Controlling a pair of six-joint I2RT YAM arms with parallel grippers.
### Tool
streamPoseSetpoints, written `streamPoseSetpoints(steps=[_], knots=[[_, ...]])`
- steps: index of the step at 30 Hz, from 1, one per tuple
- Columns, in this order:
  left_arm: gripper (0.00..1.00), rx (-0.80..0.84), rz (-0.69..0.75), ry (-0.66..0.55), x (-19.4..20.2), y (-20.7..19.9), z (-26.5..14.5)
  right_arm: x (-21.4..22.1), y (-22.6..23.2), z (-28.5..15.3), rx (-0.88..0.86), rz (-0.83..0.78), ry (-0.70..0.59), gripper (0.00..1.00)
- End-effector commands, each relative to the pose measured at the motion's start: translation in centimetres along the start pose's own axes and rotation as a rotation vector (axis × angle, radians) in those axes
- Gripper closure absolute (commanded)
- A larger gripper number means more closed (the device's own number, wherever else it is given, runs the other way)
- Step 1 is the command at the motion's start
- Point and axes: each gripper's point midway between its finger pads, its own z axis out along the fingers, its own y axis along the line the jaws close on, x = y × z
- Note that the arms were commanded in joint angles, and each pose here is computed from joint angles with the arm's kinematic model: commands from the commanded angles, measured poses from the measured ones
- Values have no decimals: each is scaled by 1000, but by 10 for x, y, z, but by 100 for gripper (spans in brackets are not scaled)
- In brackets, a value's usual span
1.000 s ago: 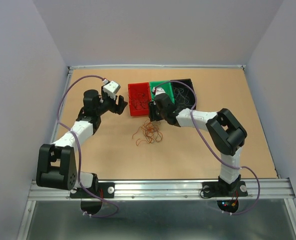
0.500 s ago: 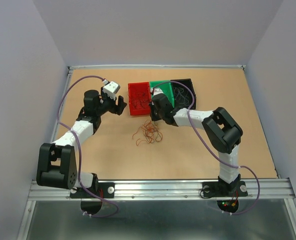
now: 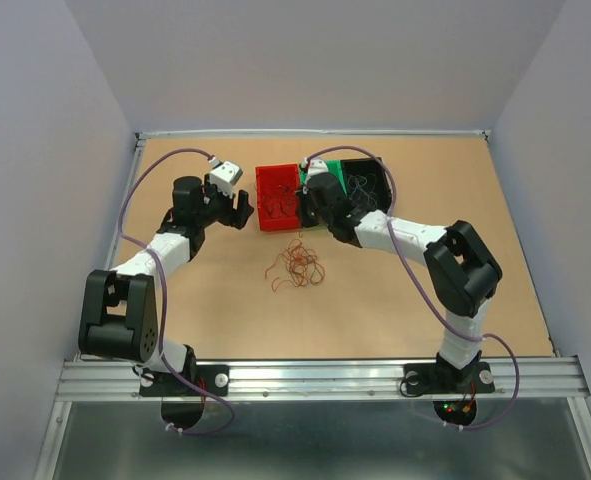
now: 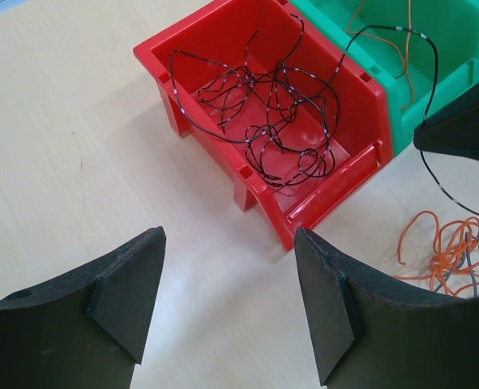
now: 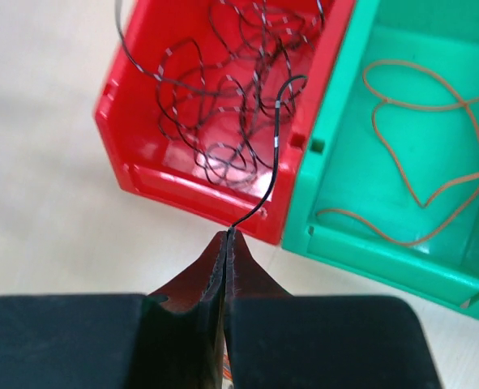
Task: Untangle the cables
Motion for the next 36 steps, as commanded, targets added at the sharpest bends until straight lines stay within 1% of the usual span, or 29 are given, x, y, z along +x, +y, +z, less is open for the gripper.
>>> streamPoseSetpoints(steps=[1,4,5,6,7,8,11,12,13,15,16,18,19,20,21,22,23,24,29,33,34,35,36], knots=[[24,-11,33,-68,-32,4,0,-66,23,-12,-50,-10,-149,100],[24,-16,30,-72,-33,4,0,-79,34,-7,-85,-21,-167,100],[24,-17,30,-71,-33,5,0,-75,36,0,-94,-23,-153,99],[24,-17,28,-70,-32,5,1,-90,42,1,-110,-23,-178,99],[24,-18,26,-68,-32,5,1,-91,44,5,-110,-25,-171,100],[24,-18,23,-67,-32,6,2,-79,43,19,-104,-31,-141,99],[24,-21,17,-58,-31,7,4,-93,49,35,-106,-37,-155,99],[24,-27,19,-58,-31,9,4,-78,47,51,-96,-46,-123,99],[24,-32,17,-57,-30,10,4,-89,52,56,-103,-46,-146,100],[24,-39,18,-56,-30,11,3,-87,52,71,-96,-51,-142,100],[24,-41,19,-57,-30,11,3,-65,46,86,-73,-60,-80,99],[24,-44,19,-54,-28,12,2,-67,43,98,-45,-62,-85,99],[24,-48,18,-54,-28,12,2,-48,36,112,-19,-69,-50,99],[24,-48,18,-52,-28,12,2,-42,34,118,-8,-72,-36,99],[24,-48,19,-52,-27,12,2,-45,35,121,-6,-74,-42,99],[24,-48,17,-51,-27,12,2,-37,32,127,3,-77,-23,99],[24,-45,17,-51,-27,12,2,-19,27,136,20,-84,17,100],[24,-48,14,-51,-27,12,3,-14,23,140,36,-90,30,99],[24,-47,14,-50,-26,12,3,2,20,138,38,-100,82,99],[24,-37,18,-50,-25,10,2,-17,26,120,16,-94,57,99],[24,-29,20,-48,-24,9,2,-36,31,107,2,-88,27,99],[24,-25,26,-51,-25,8,1,-34,32,102,-3,-89,32,99],[24,-16,34,-52,-24,5,-1,-52,37,87,-15,-83,2,97]])
